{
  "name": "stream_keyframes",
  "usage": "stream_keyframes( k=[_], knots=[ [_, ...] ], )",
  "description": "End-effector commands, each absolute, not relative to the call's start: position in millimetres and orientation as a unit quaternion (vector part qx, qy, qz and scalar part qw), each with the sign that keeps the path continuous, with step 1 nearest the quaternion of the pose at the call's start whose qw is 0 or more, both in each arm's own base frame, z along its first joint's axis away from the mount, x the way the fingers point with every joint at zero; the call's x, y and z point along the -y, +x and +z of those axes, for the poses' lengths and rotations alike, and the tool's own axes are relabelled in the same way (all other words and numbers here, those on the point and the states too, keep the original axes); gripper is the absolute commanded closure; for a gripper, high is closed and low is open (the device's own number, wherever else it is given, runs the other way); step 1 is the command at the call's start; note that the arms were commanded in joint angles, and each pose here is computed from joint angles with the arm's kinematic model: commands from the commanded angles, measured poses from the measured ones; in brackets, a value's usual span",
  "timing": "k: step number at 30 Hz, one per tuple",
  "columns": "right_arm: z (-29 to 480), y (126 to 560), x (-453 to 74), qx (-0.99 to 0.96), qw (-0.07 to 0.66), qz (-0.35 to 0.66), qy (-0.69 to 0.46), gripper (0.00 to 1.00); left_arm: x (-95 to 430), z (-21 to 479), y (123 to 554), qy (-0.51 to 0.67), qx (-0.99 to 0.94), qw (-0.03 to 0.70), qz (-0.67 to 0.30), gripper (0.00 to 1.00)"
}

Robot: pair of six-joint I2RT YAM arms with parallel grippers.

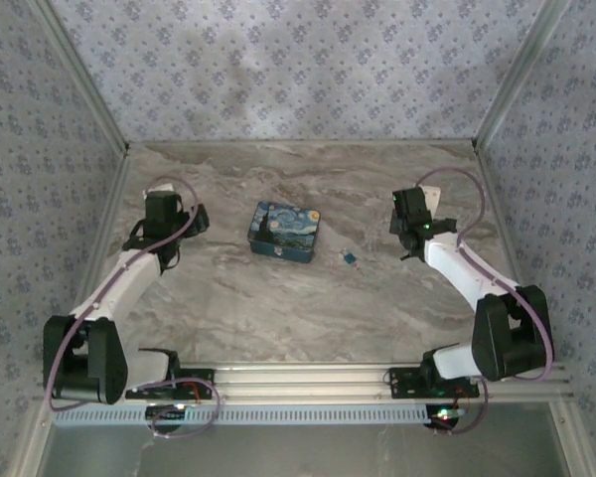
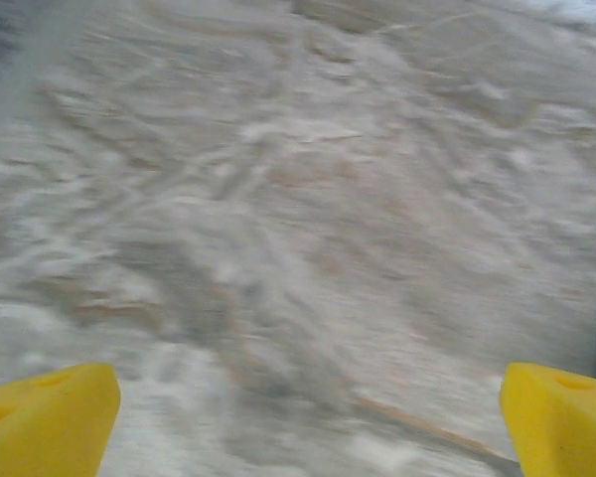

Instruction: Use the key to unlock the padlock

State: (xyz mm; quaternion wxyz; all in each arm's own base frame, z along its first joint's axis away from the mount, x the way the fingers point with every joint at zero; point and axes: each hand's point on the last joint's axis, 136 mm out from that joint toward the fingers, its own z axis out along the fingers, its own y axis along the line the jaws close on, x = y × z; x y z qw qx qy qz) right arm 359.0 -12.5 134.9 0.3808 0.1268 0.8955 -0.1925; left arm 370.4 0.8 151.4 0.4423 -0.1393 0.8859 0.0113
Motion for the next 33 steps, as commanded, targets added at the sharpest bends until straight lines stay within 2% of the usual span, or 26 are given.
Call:
stream_keyframes(
  k=[1,7,11,15,18,20,21,22,33],
  knots=[
    [134,357,37,-0.859,0.421,-0.266,0.122,0.0,-38,147,373,-0.139,-0.865,0.477,0.074,0.02],
    [116,356,47,-0.815,0.515,-0.232,0.13,0.0,-51,120,385,-0.147,-0.842,0.514,0.076,0.02],
    [122,360,38,-0.792,0.583,-0.151,0.099,0.0,-56,110,385,-0.146,-0.831,0.53,0.087,0.02],
    [103,370,30,-0.792,0.599,-0.108,0.057,0.0,-50,106,383,-0.12,-0.809,0.573,0.054,0.02],
    [85,385,22,-0.822,0.56,-0.092,0.038,0.0,-35,96,394,-0.081,-0.805,0.586,0.036,0.02],
    [87,385,38,-0.82,0.56,-0.096,0.066,0.0,-31,91,394,-0.075,-0.825,0.559,0.038,0.02],
    [87,383,39,-0.82,0.559,-0.104,0.068,0.0,-28,94,396,-0.067,-0.813,0.576,0.048,0.02],
    [90,383,38,-0.816,0.563,-0.11,0.069,0.0,-29,89,394,-0.068,-0.822,0.561,0.068,0.02],
    [87,385,38,-0.823,0.558,-0.087,0.066,0.0,-30,91,394,-0.072,-0.822,0.56,0.066,0.02]
  ],
)
